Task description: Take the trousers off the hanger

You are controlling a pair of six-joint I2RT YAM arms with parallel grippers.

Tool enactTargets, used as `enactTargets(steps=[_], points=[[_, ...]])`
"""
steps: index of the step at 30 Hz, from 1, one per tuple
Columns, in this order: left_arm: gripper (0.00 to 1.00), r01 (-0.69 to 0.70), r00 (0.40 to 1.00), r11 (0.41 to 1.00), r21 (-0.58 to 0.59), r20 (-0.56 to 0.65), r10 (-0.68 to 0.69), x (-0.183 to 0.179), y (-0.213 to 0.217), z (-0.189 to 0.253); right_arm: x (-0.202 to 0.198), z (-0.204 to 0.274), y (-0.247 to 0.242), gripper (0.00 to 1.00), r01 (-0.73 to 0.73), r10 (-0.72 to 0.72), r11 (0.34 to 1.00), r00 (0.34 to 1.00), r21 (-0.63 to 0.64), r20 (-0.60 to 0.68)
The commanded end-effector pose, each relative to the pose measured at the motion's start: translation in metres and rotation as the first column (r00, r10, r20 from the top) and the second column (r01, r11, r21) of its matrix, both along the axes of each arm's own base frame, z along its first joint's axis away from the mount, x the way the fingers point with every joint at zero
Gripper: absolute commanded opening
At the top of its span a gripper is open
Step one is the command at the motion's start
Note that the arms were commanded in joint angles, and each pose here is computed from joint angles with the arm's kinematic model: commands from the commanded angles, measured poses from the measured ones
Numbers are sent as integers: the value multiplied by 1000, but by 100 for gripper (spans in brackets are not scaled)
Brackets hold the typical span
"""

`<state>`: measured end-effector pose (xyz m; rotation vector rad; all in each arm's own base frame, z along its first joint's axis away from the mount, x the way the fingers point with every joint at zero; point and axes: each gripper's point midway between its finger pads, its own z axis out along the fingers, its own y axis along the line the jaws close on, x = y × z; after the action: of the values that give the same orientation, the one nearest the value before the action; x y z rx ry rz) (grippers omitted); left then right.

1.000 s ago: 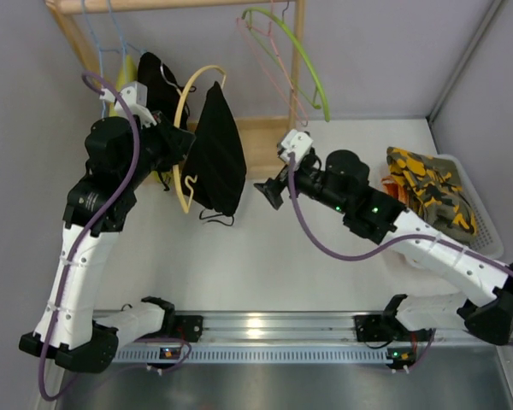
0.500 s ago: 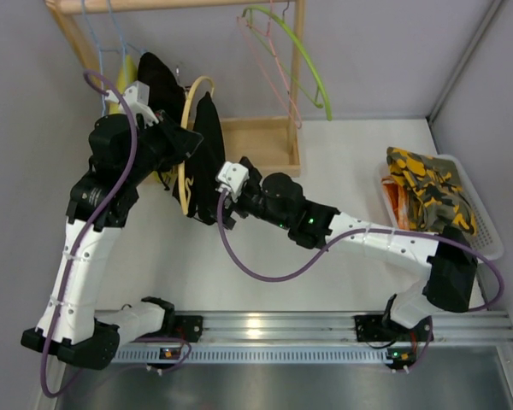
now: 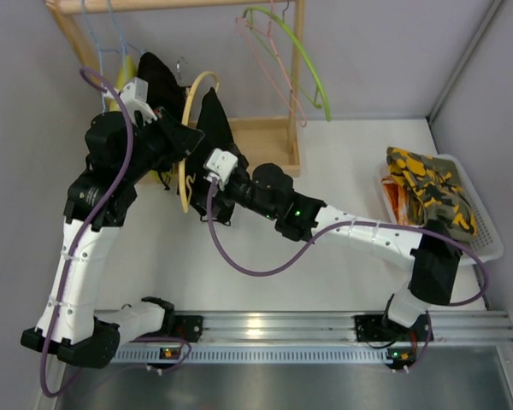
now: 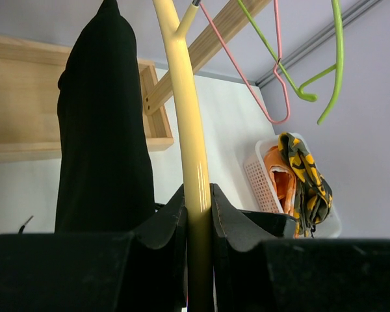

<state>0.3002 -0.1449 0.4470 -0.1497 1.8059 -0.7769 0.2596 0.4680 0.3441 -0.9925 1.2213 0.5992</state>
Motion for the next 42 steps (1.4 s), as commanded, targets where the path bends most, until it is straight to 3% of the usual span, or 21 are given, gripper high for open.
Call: enactTargets(steps=[1, 12, 16, 21, 34, 42], points=[[0, 14, 955, 997, -75, 297, 9, -13, 5, 89, 14, 26, 4, 99, 62, -65, 996, 997, 66, 47], [0, 27, 952, 998, -63, 306, -6, -18, 4, 89, 35, 9, -22, 75, 125, -125, 992, 988, 14, 90], [0, 39, 952, 997, -63, 304, -18, -18, 2, 88, 45, 7, -20, 74, 137, -137, 991, 984, 8, 111], [0, 40, 951, 997, -66, 309, -17, -20, 3, 91, 58, 9, -16, 75, 162, -163, 987, 981, 17, 109], [0, 44, 953, 996, -76, 301, -19, -17, 1, 91, 58, 7, 8, 97, 84, -86, 996, 994, 36, 64], [0, 49, 953, 996, -76, 301, -23, -18, 0, 91, 62, 0, 14, 98, 68, -69, 997, 996, 22, 60]])
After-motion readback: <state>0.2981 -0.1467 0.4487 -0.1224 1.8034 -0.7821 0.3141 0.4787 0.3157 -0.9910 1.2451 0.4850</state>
